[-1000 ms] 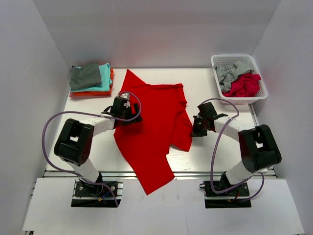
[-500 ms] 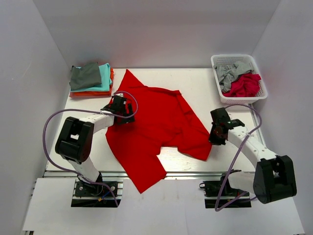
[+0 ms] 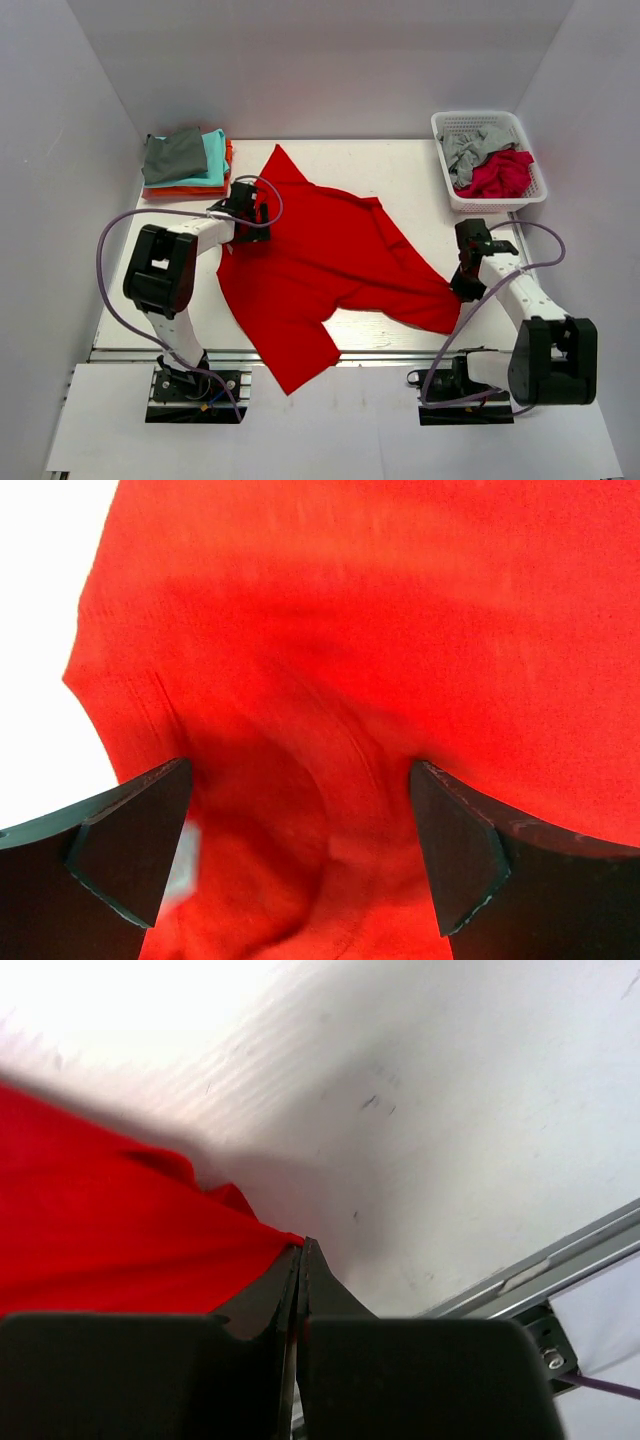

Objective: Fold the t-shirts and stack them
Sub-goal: Flatten out the tshirt

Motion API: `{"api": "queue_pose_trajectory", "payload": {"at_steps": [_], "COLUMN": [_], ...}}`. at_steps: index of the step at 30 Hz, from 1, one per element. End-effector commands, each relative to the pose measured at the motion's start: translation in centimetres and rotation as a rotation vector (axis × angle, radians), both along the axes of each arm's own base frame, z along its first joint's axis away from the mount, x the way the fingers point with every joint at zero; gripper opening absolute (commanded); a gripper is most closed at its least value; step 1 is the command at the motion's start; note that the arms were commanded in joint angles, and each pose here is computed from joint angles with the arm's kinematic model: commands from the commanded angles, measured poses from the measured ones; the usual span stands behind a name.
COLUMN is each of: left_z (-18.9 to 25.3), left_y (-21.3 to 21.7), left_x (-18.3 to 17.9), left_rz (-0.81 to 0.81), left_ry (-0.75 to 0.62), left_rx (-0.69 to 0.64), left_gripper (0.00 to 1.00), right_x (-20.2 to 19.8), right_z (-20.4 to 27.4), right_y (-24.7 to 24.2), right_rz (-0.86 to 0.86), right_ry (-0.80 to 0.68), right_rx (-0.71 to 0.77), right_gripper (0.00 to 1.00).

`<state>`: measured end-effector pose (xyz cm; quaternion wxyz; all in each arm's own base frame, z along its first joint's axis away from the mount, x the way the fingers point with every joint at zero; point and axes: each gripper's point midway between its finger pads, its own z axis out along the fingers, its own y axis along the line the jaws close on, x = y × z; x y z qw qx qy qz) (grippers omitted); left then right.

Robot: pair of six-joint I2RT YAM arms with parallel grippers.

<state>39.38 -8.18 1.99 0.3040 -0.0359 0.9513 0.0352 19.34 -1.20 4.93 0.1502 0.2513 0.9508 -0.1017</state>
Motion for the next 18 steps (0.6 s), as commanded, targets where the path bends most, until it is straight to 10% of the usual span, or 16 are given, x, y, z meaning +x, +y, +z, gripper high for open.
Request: {"api": "queue_pose_trajectory", "payload": {"at_steps": [1, 6, 11, 18], "left_z": [0.7, 2.4, 7.1, 8.7], "left_y": [0.5, -0.2, -2.9, -6.7], "left_x": [1.8, 3.7, 5.1, 7.2], "left_rz": [-0.012, -0.057, -0.164, -0.273], "left_ry": [-0.013, -0.026, -0.142, -0.209], "left_rx": [0.021, 0.022, -0.070, -0.203], "left_gripper": [1.00, 1.00, 1.00, 1.00], "right_x": [2.4, 5.3, 10.1, 14.6], "right_z": [0.5, 2.4, 8.0, 9.0], "right_y": [-2.1, -1.8, 0.8, 9.2], "right_rz": [-0.054, 0.003, 0.249, 0.539], "right_ry": [-0.034, -0.093, -0.331, -0.467], "right_rx": [-0.060, -0.043, 0.030, 0.296], "right_gripper": [0.00, 0.05, 0.50, 0.53]}}
